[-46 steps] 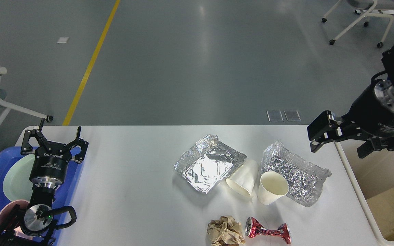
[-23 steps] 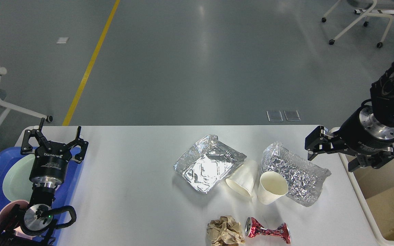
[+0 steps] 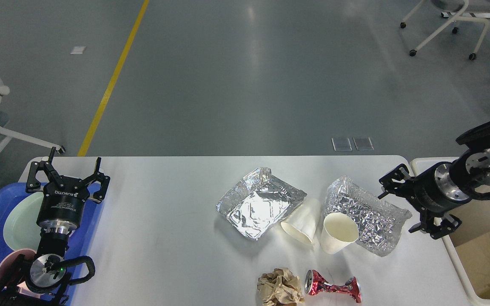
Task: Tidy desktop
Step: 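Grasp the crinkled silver foil bag with the right gripper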
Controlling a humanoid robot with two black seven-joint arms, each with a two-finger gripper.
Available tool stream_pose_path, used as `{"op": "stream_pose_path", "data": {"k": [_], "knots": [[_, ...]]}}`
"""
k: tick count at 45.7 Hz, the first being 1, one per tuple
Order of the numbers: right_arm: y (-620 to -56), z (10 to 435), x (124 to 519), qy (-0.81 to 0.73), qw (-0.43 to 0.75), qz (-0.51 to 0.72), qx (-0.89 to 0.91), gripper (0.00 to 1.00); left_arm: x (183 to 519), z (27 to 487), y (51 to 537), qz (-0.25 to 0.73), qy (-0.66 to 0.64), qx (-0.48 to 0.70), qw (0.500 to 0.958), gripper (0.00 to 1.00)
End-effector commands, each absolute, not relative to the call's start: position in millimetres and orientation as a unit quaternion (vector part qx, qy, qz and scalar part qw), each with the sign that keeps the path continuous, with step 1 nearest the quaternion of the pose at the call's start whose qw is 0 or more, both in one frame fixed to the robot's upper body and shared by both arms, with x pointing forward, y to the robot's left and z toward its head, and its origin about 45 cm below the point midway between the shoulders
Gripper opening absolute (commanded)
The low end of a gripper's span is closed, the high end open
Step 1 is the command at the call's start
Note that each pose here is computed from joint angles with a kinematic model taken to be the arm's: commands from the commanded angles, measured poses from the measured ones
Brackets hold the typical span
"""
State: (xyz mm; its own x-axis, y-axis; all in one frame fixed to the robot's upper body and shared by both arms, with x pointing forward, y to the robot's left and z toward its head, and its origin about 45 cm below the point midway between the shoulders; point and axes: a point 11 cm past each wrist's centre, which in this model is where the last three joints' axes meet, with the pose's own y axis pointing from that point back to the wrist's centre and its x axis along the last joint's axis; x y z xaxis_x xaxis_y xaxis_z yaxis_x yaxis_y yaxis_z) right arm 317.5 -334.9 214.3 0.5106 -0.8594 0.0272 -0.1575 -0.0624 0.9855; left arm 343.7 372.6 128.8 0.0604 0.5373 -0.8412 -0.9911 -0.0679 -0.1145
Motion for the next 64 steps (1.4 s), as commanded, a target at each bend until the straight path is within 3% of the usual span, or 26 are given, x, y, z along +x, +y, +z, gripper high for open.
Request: {"op": "stream_pose_path", "data": {"k": [1,22,45,47,54,64], "knots": [[-337.5,184.7,305.7,-0.45,0.516,-0.389,0.617,0.98,343.6,128.9,372.7,0.62,0.293,-0.388,0.616,0.96],[-320.8,116.6,296.4,-0.519,0.376,-0.529,0.557,0.97,344.2,129.4,372.5,0.619,0.292,-0.388,0.617,0.96],[-307.9,53.9,300.3,-0.553,0.344,-0.541,0.532,0.86,343.6,128.9,372.8,0.62,0.293,-0.388,0.616,0.96],[-306.2,54.2,301.0,-0.552,0.341,-0.543,0.533,0.79,343.6,128.7,372.7,0.62,0.293,-0.387,0.616,0.96],[-304.9,57.2,307.0,-0.553,0.338,-0.537,0.54,0.34,344.2,129.3,372.6,0.62,0.292,-0.388,0.616,0.96],[-309.5,56.3,310.7,-0.561,0.341,-0.528,0.539,0.02,344.2,129.4,372.5,0.619,0.292,-0.388,0.617,0.96]]}}
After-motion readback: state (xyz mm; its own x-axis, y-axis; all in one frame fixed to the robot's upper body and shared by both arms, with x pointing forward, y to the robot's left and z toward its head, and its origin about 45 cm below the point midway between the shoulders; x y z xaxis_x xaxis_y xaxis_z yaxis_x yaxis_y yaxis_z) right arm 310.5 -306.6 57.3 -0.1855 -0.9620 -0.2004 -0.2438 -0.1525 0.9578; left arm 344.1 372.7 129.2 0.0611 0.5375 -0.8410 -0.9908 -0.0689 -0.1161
